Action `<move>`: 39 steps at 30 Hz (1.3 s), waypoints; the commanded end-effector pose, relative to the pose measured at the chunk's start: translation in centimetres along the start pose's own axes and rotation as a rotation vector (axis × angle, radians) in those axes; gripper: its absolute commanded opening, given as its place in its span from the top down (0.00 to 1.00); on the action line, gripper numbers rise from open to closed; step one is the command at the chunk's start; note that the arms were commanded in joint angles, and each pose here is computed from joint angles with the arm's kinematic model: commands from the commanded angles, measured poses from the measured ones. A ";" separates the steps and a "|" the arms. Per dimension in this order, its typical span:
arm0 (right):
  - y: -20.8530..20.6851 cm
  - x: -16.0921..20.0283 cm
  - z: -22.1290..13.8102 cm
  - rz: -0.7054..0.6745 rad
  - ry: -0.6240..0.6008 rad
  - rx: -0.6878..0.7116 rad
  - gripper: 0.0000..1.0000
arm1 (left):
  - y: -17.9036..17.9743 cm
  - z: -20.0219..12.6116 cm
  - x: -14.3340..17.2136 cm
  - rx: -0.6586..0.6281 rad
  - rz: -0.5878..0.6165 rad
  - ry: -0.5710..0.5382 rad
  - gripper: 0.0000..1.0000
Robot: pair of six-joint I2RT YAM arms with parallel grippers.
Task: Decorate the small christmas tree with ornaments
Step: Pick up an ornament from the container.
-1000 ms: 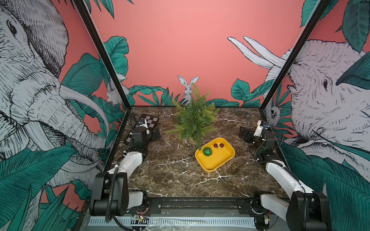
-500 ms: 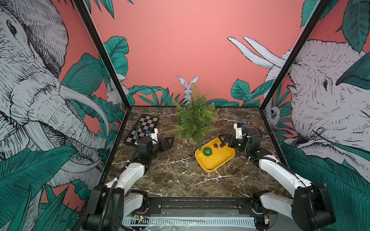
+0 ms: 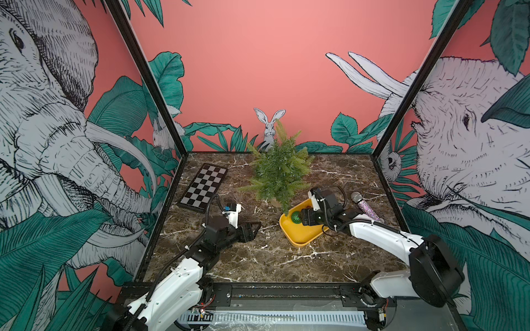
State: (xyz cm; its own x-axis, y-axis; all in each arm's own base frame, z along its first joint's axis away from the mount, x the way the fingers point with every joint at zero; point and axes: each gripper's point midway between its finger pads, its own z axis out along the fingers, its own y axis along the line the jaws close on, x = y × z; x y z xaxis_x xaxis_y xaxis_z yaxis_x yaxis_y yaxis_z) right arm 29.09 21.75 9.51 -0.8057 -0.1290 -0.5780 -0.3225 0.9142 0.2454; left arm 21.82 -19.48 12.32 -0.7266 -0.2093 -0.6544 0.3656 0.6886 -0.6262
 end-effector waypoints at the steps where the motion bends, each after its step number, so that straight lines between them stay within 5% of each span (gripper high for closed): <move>1: -0.5 -0.3 0.2 -0.062 0.002 0.100 0.22 | 0.5 0.6 0.6 -0.049 0.004 -0.002 0.17; 28: 1.0 0.6 5.4 -0.281 0.122 0.197 0.17 | -1.1 4.3 3.0 -0.021 0.009 0.093 0.14; 39: 0.9 0.5 6.1 -0.305 0.125 0.205 0.28 | -1.3 5.1 3.4 -0.015 -0.007 0.108 0.14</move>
State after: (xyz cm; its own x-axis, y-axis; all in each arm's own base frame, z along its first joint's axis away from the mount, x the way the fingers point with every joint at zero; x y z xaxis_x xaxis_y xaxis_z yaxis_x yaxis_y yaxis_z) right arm 31.00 24.51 4.42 -0.7589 -0.4290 -0.4900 -0.4550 0.8876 -0.0724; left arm 21.03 -23.77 7.15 -0.8066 -0.1003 -0.5825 0.3449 0.7205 -0.6016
